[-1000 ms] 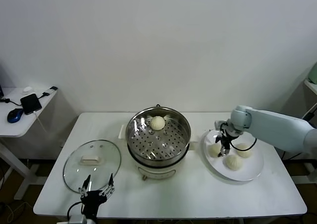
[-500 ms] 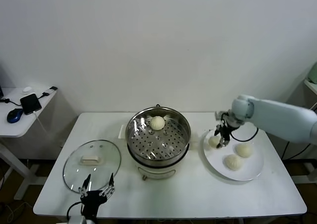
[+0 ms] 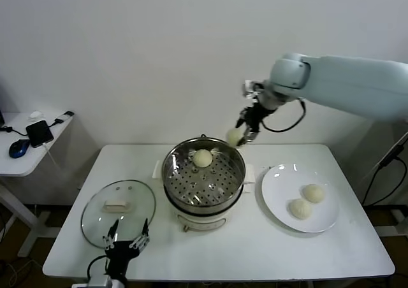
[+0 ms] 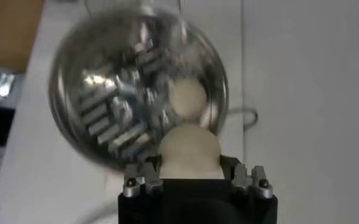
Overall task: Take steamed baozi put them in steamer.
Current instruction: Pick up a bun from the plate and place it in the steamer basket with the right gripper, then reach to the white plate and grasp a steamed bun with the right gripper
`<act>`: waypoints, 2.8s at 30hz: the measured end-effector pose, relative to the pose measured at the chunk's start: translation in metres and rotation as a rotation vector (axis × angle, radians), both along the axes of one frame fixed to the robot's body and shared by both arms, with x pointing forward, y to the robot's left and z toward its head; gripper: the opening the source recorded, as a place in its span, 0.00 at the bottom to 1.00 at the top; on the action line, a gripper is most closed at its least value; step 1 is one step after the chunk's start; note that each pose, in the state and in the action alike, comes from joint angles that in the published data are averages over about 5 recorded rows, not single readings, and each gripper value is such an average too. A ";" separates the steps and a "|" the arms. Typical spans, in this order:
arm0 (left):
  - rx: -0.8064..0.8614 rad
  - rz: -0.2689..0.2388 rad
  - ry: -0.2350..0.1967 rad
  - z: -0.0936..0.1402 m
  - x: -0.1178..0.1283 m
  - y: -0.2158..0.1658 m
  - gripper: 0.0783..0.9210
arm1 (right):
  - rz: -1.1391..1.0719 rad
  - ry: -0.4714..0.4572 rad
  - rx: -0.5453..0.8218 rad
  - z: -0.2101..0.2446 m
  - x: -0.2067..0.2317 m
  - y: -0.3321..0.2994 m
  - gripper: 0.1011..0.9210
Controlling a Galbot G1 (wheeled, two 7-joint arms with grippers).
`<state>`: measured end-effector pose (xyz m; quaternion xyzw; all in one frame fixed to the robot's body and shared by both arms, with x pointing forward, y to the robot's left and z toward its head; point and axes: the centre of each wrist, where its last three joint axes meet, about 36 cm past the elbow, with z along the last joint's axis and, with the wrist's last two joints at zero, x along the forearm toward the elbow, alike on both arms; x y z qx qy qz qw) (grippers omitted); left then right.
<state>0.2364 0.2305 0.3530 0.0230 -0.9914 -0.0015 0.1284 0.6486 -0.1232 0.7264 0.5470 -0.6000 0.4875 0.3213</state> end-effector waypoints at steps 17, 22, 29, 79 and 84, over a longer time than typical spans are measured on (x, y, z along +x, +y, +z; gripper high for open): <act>0.001 0.003 -0.005 0.000 -0.004 0.001 0.88 | 0.012 0.039 -0.052 -0.092 -0.015 0.103 0.66; -0.002 0.002 -0.006 -0.001 -0.003 0.000 0.88 | 0.001 0.037 -0.050 -0.116 -0.012 0.114 0.67; -0.005 0.004 -0.007 -0.001 -0.002 0.000 0.88 | -0.021 0.039 -0.046 -0.140 -0.006 0.121 0.69; 0.004 0.009 0.004 -0.003 -0.008 -0.004 0.88 | -0.047 0.172 -0.326 -0.203 -0.049 -0.259 0.88; 0.006 0.008 0.007 -0.004 -0.008 -0.005 0.88 | -0.070 0.148 -0.335 -0.227 -0.049 -0.261 0.88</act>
